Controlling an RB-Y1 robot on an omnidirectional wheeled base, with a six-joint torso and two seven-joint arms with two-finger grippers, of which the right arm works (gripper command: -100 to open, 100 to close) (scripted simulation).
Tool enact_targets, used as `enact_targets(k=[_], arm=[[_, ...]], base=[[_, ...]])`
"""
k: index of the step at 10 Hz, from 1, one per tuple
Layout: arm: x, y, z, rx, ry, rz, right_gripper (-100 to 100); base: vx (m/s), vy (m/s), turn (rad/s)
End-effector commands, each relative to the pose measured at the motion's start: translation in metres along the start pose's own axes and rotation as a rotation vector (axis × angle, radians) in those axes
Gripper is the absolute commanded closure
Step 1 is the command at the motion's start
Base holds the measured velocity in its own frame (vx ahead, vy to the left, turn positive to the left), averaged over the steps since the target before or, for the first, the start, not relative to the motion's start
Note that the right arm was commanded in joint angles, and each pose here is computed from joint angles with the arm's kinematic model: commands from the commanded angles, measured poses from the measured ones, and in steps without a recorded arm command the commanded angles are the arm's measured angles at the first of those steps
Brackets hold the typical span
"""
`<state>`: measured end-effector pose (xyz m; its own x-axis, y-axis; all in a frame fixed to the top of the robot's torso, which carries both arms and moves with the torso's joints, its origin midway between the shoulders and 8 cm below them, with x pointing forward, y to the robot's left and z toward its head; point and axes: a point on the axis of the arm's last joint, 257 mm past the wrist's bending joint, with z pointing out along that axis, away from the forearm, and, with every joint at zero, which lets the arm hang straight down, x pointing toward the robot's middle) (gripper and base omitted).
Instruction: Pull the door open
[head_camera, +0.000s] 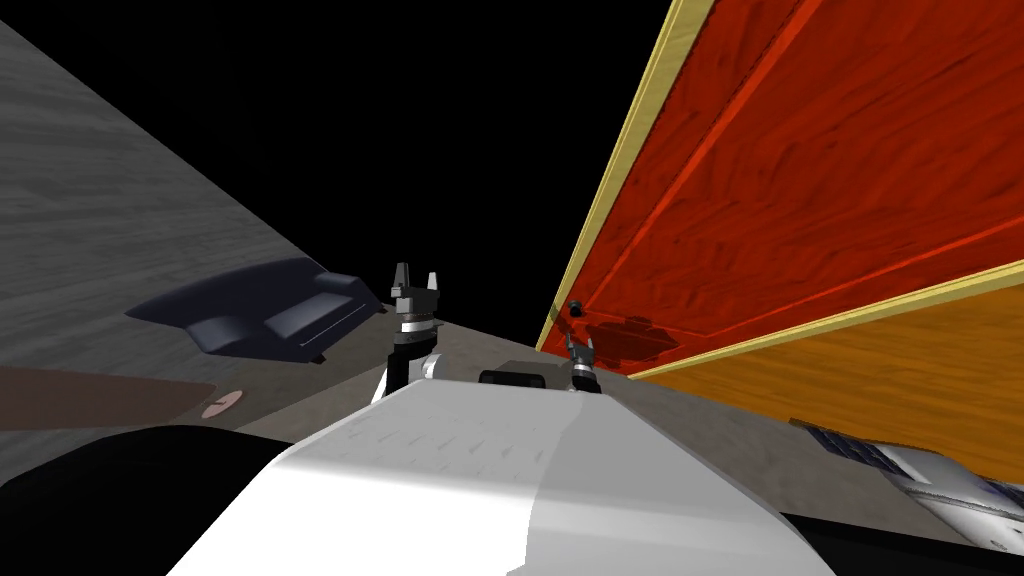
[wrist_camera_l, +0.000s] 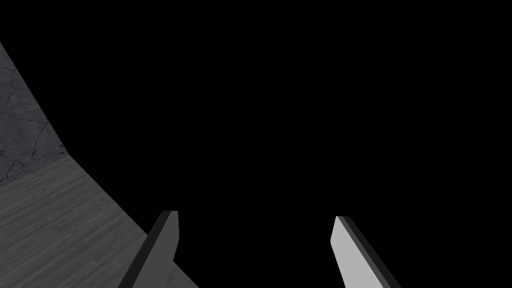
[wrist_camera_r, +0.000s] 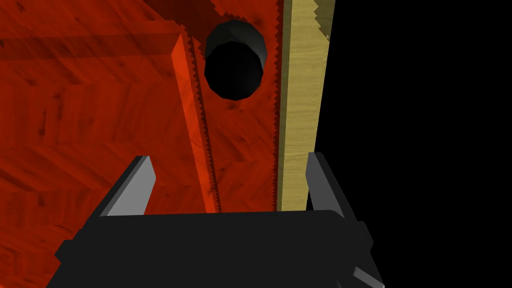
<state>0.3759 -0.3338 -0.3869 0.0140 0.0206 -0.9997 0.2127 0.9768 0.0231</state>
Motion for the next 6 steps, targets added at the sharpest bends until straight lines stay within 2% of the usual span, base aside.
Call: enact_targets(k=[1, 2, 3, 6], arm=[[0.000, 0.000, 0.0000, 0.000, 0.000, 0.000, -100], [0.002, -0.018, -0.0002, 0.015, 0.003, -0.005, -100], [0.002, -0.018, -0.0002, 0.015, 0.003, -0.005, -100], [0.004, -0.056, -0.0007, 0.049, 0.006, -0.004, -100]], base=[[0.025, -0.032, 0.020], [0.088, 0.049, 0.105], [0.109, 0.078, 0.076], [0.150, 0.059, 0.107]])
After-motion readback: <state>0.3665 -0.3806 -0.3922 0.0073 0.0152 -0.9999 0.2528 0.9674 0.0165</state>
